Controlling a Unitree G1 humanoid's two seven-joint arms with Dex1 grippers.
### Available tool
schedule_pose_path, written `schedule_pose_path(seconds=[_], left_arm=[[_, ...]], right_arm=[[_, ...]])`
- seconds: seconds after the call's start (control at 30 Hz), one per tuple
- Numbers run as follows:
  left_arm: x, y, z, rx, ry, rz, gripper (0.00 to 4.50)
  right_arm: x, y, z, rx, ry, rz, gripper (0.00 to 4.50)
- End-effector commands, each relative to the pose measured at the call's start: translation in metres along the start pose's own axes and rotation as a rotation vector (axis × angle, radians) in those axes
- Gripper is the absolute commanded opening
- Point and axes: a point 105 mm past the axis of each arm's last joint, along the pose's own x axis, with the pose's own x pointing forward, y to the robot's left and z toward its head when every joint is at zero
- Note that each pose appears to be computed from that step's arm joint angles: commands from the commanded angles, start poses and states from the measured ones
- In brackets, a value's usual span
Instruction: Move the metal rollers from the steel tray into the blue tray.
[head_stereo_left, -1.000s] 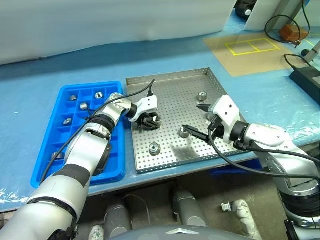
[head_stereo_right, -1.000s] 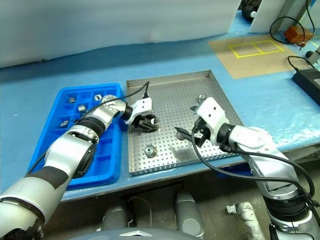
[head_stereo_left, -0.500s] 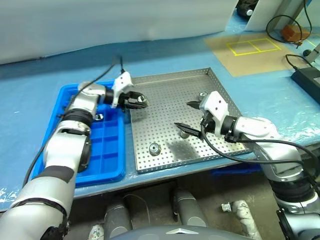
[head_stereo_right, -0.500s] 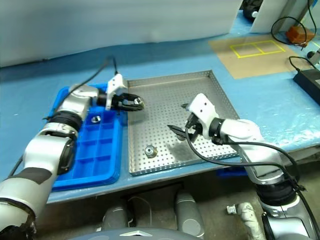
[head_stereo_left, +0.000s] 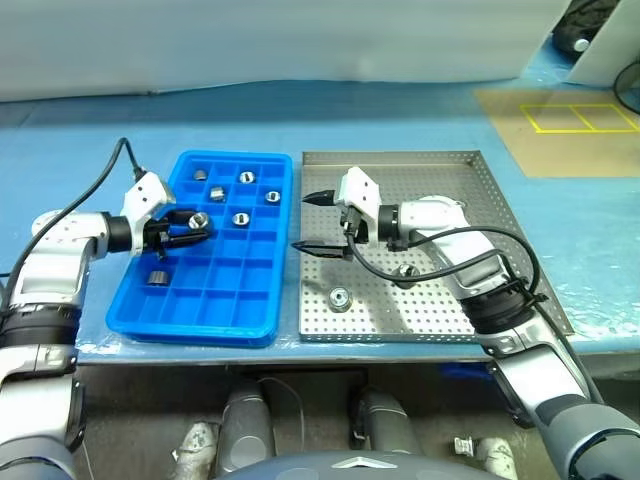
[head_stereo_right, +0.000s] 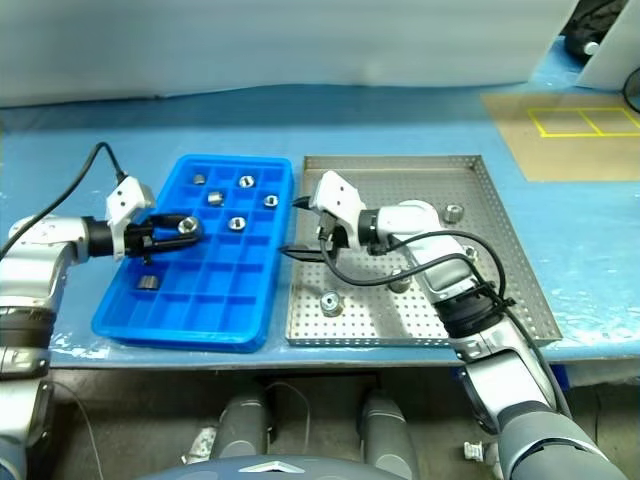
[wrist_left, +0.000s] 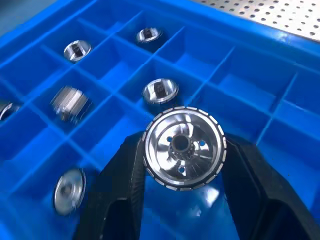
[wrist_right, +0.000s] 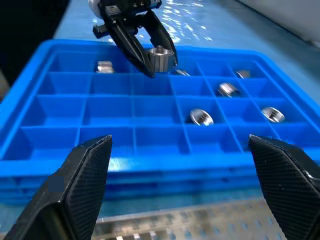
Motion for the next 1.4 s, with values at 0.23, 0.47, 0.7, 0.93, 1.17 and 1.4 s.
schedule_pose_path(seconds=[0.23, 0.47, 0.7, 0.93, 1.17, 1.4], left_arm=[[0.012, 0.004, 0.0, 0.02, -0.041, 0.136, 1.83], [0.026, 0.01, -0.003, -0.012, -0.067, 0.143, 1.83], [0.028, 0.012, -0.012, -0.002, -0.021, 0.127, 3.08], [0.007, 0.056, 0.03, 0.018, -0.165, 0.304, 3.08], [0.005, 0.049, 0.04, -0.013, -0.199, 0.197, 3.08], [0.049, 0.004, 0.022, -0.002, -0.111, -0.051, 3.08]], right_arm=[[0.001, 0.0, 0.008, -0.056, -0.027, 0.049, 4.5], [-0.007, -0.001, 0.003, -0.051, -0.005, 0.019, 4.5], [-0.013, -0.004, 0.002, -0.047, 0.004, -0.017, 4.5], [-0.014, -0.004, 0.001, -0.04, 0.004, -0.038, 4.5], [-0.015, -0.004, 0.001, -0.038, 0.0, -0.065, 4.5], [-0.026, -0.005, -0.001, -0.03, 0.018, -0.127, 4.5]])
